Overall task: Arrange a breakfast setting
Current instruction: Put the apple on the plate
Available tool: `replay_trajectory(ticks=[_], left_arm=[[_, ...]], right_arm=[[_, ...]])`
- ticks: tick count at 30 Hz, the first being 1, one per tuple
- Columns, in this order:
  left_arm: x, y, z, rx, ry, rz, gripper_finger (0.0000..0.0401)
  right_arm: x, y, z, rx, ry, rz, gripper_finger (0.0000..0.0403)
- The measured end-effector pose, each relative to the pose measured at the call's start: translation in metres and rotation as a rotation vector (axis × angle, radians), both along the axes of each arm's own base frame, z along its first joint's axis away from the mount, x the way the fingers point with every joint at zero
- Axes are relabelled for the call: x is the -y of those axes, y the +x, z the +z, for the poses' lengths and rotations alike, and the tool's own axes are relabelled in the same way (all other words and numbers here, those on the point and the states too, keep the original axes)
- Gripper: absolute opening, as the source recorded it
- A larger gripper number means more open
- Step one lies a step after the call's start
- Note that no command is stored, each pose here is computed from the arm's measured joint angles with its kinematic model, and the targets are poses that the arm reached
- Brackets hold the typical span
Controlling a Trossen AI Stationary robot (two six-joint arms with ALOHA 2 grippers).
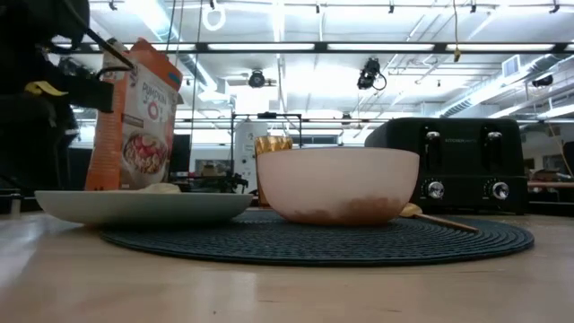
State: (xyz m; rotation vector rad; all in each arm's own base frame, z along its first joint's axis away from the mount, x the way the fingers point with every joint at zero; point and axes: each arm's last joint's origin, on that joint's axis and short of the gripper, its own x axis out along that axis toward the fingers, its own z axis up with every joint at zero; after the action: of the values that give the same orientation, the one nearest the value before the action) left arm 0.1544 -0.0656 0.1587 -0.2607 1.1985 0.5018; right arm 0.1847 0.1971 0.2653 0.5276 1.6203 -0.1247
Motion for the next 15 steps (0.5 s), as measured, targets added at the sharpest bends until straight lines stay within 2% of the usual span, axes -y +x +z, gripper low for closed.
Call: replay_trajectory(ticks=[3, 6, 12, 15], left_arm=[[0.001, 0.002, -0.007, 0.025, -0.008, -0.021, 0.0254], [0.001, 0.003, -0.007, 0.032, 0.001, -0.023, 0.0254], [0.004, 0.012, -0.004, 0.124, 0.012, -0.071, 0.0254], [0.005, 0.013, 0.0, 0.107, 0.003, -0.081, 0.0254]], right_arm=[[-0.026, 0.003, -0.005, -0.101, 0.018, 0.023, 0.031], [-0.051, 0.003, -0.004, -0.223, -0.007, 0.032, 0.0308], [-0.092, -0.017, -0.006, -0.366, -0.052, 0.017, 0.0329], [-0.101, -0.025, -0.013, -0.434, -0.071, -0.022, 0.0335]])
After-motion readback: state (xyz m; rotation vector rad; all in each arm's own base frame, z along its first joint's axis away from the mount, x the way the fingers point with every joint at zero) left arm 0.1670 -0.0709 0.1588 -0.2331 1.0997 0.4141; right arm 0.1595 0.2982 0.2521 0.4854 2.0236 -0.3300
